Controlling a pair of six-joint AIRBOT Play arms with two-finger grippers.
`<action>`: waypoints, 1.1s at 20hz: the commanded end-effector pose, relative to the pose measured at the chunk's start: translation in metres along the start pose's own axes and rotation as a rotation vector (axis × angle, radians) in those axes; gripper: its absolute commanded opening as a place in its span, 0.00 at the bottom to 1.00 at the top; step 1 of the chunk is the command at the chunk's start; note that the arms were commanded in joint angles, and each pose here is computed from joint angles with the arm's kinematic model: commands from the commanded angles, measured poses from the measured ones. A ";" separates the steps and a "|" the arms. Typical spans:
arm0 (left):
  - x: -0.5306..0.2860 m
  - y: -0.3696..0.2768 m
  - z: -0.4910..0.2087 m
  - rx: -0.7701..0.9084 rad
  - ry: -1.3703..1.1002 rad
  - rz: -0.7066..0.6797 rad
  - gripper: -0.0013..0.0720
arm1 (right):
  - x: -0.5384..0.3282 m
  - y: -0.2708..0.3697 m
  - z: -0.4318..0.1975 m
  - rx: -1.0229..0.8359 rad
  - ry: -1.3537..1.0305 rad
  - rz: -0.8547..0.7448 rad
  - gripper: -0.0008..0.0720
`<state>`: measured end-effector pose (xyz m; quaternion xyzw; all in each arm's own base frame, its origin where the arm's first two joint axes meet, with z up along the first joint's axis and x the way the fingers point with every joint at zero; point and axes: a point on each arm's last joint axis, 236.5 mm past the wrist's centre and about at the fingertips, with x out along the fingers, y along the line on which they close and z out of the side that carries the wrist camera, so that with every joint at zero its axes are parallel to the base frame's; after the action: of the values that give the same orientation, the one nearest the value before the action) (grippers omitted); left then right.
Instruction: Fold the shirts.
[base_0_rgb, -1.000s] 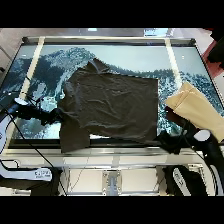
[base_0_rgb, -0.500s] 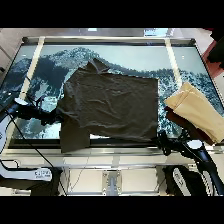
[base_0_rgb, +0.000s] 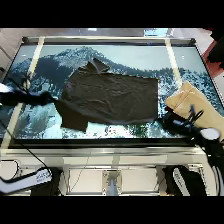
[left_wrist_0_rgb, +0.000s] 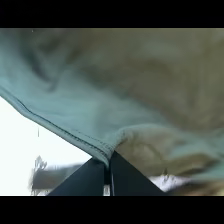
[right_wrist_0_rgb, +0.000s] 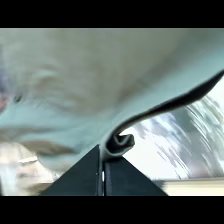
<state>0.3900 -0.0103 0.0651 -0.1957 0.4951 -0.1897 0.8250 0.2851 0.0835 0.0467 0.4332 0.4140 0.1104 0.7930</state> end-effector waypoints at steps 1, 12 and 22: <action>-0.102 -0.076 0.044 0.256 -0.262 0.045 0.03 | -0.069 0.093 0.032 -0.422 -0.137 0.045 0.03; -0.407 -0.276 0.034 0.707 -1.211 0.395 0.03 | -0.336 0.319 0.033 -1.046 -0.984 0.094 0.03; -0.101 -0.071 0.105 0.363 -0.275 0.237 0.03 | -0.046 0.170 0.168 -0.746 -0.144 0.014 0.03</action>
<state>0.3871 -0.0067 0.3411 0.0029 0.2031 -0.1377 0.9694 0.3563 0.0502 0.3646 0.0940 0.1420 0.1849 0.9679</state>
